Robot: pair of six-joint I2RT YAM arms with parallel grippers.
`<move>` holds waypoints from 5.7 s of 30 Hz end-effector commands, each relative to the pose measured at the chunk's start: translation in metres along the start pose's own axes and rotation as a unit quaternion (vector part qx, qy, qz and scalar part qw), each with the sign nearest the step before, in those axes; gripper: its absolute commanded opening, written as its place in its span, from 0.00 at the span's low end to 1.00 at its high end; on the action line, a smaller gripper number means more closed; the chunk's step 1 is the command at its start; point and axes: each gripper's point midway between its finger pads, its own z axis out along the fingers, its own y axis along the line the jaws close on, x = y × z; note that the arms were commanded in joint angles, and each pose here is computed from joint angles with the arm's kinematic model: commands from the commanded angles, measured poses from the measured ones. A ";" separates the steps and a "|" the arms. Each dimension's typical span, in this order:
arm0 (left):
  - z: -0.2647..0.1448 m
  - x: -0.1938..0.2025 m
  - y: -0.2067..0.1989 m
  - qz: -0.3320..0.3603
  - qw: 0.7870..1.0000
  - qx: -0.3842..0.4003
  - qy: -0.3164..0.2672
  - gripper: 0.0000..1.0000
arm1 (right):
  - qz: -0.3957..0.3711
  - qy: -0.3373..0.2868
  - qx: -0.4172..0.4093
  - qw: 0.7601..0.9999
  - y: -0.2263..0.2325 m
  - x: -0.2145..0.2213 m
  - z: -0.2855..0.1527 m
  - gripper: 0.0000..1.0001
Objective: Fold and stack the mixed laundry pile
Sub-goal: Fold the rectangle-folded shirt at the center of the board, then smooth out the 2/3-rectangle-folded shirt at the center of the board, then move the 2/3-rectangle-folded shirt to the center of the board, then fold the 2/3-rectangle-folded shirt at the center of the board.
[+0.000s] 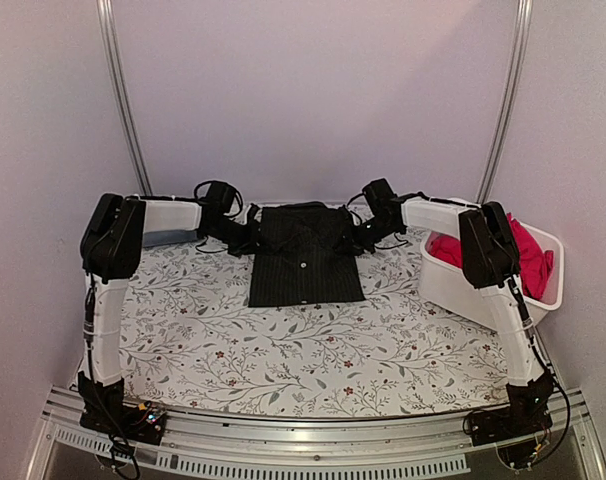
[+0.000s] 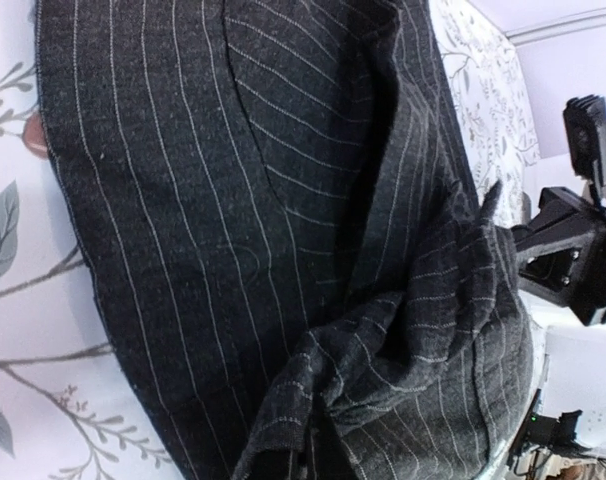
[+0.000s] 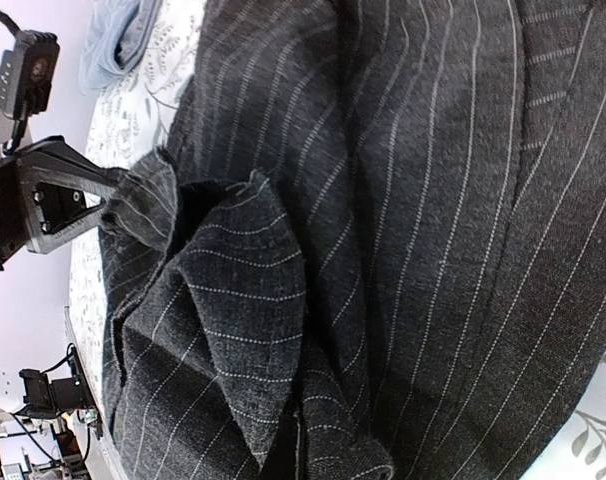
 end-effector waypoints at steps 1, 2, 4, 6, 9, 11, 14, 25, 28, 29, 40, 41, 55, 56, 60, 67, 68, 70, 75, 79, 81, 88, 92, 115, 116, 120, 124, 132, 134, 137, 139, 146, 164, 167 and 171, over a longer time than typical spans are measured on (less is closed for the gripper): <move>0.006 -0.015 0.001 0.013 1.000 0.011 -0.002 0.00 | 0.016 0.007 0.007 1.000 -0.012 0.001 0.007 0.00; 0.008 -0.015 0.002 0.015 1.000 0.010 -0.001 0.00 | 0.019 0.008 0.012 1.000 -0.015 0.002 0.007 0.00; 0.012 -0.013 0.003 0.014 1.000 0.016 0.007 0.01 | 0.024 0.014 0.021 0.999 -0.020 0.006 0.008 0.03; 0.013 -0.010 0.003 0.015 1.000 0.020 0.016 0.08 | 0.026 0.017 0.025 0.999 -0.021 0.007 0.006 0.20; -0.004 -0.018 -0.006 0.031 0.999 0.019 0.002 0.29 | 0.023 0.001 0.034 0.999 -0.014 -0.004 -0.012 0.41; -0.024 -0.032 -0.013 0.039 0.999 0.016 -0.020 0.42 | 0.020 -0.018 0.037 0.999 -0.007 -0.015 -0.032 0.52; -0.059 -0.046 -0.021 0.046 0.997 0.017 -0.052 0.55 | 0.013 -0.046 0.034 0.998 0.011 -0.028 -0.067 0.60; -0.090 0.026 -0.073 0.086 0.988 0.127 -0.022 0.78 | -0.031 -0.006 -0.103 0.994 0.091 0.031 -0.091 0.65; -0.079 0.049 -0.106 0.090 0.977 0.194 0.005 0.75 | -0.043 0.032 -0.173 0.984 0.126 0.053 -0.073 0.57; -0.075 0.056 -0.113 0.086 0.974 0.208 0.012 0.73 | -0.037 0.046 -0.187 0.981 0.131 0.060 -0.064 0.54; 0.000 0.077 -0.097 0.013 0.969 0.242 0.058 0.63 | 0.062 0.100 -0.193 0.974 0.081 0.084 0.020 0.43; 0.007 0.083 -0.084 -0.003 0.972 0.228 0.064 0.63 | 0.078 0.104 -0.178 0.975 0.067 0.090 0.027 0.42; -0.025 0.117 -0.067 0.024 0.975 0.202 0.094 0.65 | 0.053 0.131 -0.159 0.977 0.068 0.126 -0.005 0.44; -0.031 0.109 -0.075 0.037 0.974 0.208 0.084 0.66 | 0.037 0.117 -0.165 0.979 0.080 0.114 -0.014 0.45; -0.033 0.083 -0.088 0.042 0.975 0.212 0.060 0.66 | 0.009 0.063 -0.158 0.985 0.097 0.068 -0.032 0.41; 0.008 0.053 -0.074 0.023 0.978 0.200 0.049 0.63 | 0.034 0.067 -0.113 0.991 0.054 0.057 0.016 0.30; 0.015 0.052 -0.072 0.019 0.978 0.200 0.052 0.62 | 0.035 0.067 -0.100 0.992 0.046 0.057 0.021 0.28; 0.028 0.052 -0.057 0.003 0.981 0.184 0.057 0.61 | 0.038 0.077 -0.083 0.993 0.031 0.062 0.033 0.27; 0.034 0.076 -0.011 -0.040 0.988 0.132 0.070 0.60 | 0.029 0.109 -0.035 0.993 0.011 0.090 0.060 0.26; 0.022 0.111 0.002 -0.048 0.988 0.111 0.098 0.60 | 0.007 0.156 0.001 0.988 0.012 0.133 0.074 0.26; 0.014 0.131 0.001 -0.048 0.987 0.109 0.109 0.60 | 0.000 0.175 0.017 0.984 0.015 0.159 0.074 0.26; -0.028 0.185 -0.007 -0.037 0.985 0.108 0.126 0.60 | -0.008 0.215 0.040 0.976 0.035 0.222 0.035 0.26; -0.056 0.194 -0.035 0.037 0.989 0.101 0.102 0.64 | -0.028 0.188 0.002 0.982 0.070 0.216 0.001 0.31; -0.045 0.297 -0.106 0.632 0.757 -0.164 0.029 0.68 | -0.118 0.132 -0.018 0.984 0.085 0.172 0.017 0.30; -0.041 0.298 -0.105 0.641 0.747 -0.172 0.029 0.66 | -0.116 0.139 -0.010 0.983 0.076 0.177 0.023 0.30; -0.028 0.291 -0.105 0.664 0.719 -0.205 0.006 0.62 | -0.120 0.159 0.006 0.980 0.058 0.191 0.039 0.29; -0.020 0.275 -0.110 0.681 0.691 -0.242 -0.031 0.51 | -0.126 0.173 0.004 0.977 0.052 0.202 0.048 0.29; -0.041 0.298 -0.135 0.701 0.688 -0.188 0.002 0.00 | -0.159 0.204 -0.014 0.966 0.073 0.227 0.056 0.29; -0.055 0.311 -0.152 0.688 0.711 -0.144 0.027 0.00 | -0.174 0.217 -0.022 0.960 0.085 0.240 0.052 0.29; -0.080 0.328 -0.177 0.671 0.734 -0.083 0.061 0.00 | -0.193 0.237 -0.052 0.951 0.107 0.262 0.039 0.29; -0.097 0.335 -0.186 0.659 0.745 -0.061 0.088 0.00 | -0.200 0.254 -0.077 0.943 0.120 0.279 0.029 0.30; -0.130 0.347 -0.207 0.636 0.762 -0.002 0.124 0.00 | -0.238 0.258 -0.142 0.926 0.172 0.289 -0.016 0.39; -0.142 0.347 -0.215 0.606 0.774 0.090 0.163 0.01 | -0.226 0.129 -0.064 0.963 0.134 0.122 0.020 0.56; -0.140 0.320 -0.216 0.594 0.786 0.090 0.144 0.03 | -0.211 0.149 -0.064 0.964 0.116 0.131 0.042 0.53; -0.126 0.293 -0.203 0.593 0.790 0.069 0.139 0.02 | -0.191 0.190 -0.073 0.960 0.099 0.160 0.065 0.49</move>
